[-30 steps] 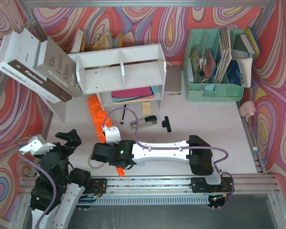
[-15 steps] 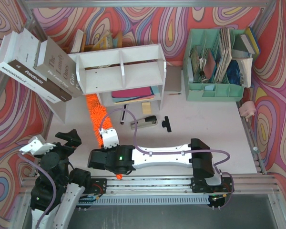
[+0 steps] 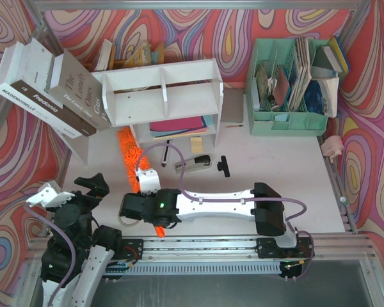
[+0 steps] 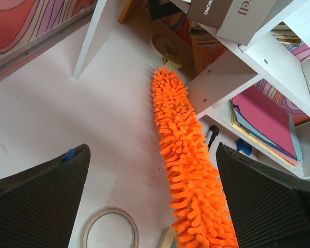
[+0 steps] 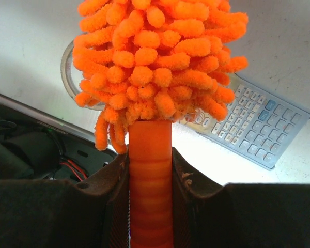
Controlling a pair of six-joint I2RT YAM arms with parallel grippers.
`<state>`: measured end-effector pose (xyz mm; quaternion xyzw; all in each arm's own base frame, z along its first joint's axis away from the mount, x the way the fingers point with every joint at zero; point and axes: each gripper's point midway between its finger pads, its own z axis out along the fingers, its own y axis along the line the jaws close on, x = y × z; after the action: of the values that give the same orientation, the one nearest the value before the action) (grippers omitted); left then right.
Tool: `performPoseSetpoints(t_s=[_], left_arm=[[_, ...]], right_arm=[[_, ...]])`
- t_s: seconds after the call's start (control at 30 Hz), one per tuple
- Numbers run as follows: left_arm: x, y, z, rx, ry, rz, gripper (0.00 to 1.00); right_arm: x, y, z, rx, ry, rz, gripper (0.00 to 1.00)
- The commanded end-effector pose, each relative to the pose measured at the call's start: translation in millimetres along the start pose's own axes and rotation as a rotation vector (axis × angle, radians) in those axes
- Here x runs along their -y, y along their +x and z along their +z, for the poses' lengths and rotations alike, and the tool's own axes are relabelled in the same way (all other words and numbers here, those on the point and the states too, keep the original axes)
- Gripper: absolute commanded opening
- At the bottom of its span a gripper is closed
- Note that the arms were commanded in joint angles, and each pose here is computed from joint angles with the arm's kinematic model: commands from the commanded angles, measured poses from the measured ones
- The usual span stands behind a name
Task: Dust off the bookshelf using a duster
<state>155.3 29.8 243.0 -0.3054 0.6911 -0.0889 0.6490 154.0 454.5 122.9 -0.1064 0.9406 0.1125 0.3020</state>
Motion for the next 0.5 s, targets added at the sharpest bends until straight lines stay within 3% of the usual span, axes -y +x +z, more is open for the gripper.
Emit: performPoseSetpoints(t_s=[0.0, 0.17, 0.47], left_arm=[[0.2, -4.9, -4.4, 0.012, 0.008, -0.015, 0.98], [0.4, -5.7, -4.7, 0.014, 0.010, -0.016, 0.98], [-1.6, -6.6, -5.5, 0.017, -0.001, -0.018, 0.98]], right_arm=[[-2.6, -33.4, -32.7, 0.211, 0.055, -0.008, 0.00], [-6.1, -42.0, -62.9, 0.327, 0.055, -0.001, 0.00], [-17.0, -14.0, -30.8, 0.178, 0.051, -0.049, 0.00]])
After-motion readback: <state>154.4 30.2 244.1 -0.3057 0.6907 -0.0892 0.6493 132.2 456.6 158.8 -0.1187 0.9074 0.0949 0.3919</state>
